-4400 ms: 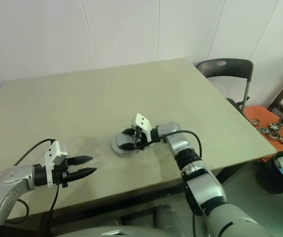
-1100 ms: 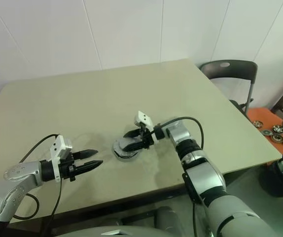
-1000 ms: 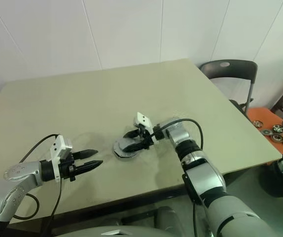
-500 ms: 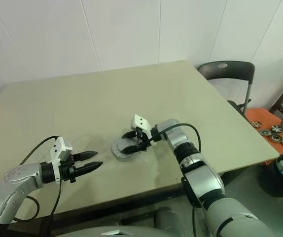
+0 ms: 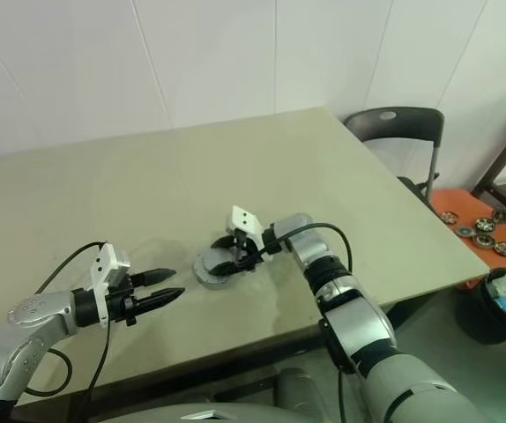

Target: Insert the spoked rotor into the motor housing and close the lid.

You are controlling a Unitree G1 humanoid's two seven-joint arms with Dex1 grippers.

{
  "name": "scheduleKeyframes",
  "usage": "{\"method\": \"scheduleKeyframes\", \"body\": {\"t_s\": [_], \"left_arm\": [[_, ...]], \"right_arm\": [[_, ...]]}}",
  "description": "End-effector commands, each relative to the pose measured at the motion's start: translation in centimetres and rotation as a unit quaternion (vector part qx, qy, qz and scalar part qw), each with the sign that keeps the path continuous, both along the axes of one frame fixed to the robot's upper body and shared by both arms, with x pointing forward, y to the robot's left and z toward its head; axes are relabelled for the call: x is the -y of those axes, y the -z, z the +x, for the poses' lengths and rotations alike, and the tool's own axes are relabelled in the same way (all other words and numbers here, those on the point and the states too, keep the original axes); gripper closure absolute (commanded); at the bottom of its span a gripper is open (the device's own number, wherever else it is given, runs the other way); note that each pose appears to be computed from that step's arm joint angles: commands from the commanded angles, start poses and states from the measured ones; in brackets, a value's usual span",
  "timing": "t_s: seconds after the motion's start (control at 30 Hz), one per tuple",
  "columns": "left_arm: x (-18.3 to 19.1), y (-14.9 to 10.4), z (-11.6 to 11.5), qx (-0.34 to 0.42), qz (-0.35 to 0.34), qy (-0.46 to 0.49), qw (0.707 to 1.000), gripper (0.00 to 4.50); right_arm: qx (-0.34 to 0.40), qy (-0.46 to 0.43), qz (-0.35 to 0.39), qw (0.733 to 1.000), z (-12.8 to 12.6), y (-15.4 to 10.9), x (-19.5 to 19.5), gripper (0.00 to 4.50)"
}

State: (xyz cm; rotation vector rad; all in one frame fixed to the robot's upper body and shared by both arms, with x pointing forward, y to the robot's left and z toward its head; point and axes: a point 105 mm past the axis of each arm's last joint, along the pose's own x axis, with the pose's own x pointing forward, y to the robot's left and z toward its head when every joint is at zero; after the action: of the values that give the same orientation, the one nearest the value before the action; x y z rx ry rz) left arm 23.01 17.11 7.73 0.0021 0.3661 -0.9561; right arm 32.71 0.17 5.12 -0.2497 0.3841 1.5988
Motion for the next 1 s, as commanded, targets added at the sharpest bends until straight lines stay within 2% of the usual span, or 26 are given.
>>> {"method": "scheduleKeyframes", "body": {"t_s": [0.03,0.17,0.27,0.37,0.47,0.77,1.0], "left_arm": [[-0.1,-0.8,0.3,0.018,-0.005,-0.002,1.0,1.82],[-0.1,-0.8,0.4,0.02,-0.005,-0.002,1.0,1.82],[-0.2,-0.8,0.4,0.02,-0.005,-0.002,1.0,1.82],[-0.2,-0.8,0.4,0.02,-0.005,-0.001,1.0,1.82],[-0.1,-0.8,0.5,0.021,-0.005,-0.001,1.0,1.82],[-0.4,-0.8,0.3,0.021,-0.003,-0.006,1.0,1.82],[-0.4,-0.7,0.1,0.02,-0.004,-0.008,1.0,1.82]], "right_arm": [[-0.037,-0.011,-0.037,0.999,-1.4,2.4,-0.8,1.47],[-0.064,-0.02,-0.011,0.998,-1.6,1.3,-1.1,1.47],[-0.113,-0.039,0.02,0.993,-2.0,-0.3,-0.9,1.47],[-0.132,-0.059,0.019,0.989,-2.5,-0.8,-0.5,1.47],[-0.129,-0.059,0.008,0.99,-2.6,-0.5,-0.4,1.47],[-0.049,-0.027,-0.011,0.998,-1.9,0.8,-1.5,1.47],[-0.045,-0.034,-0.017,0.998,-2.0,1.1,-1.2,1.47]]}}
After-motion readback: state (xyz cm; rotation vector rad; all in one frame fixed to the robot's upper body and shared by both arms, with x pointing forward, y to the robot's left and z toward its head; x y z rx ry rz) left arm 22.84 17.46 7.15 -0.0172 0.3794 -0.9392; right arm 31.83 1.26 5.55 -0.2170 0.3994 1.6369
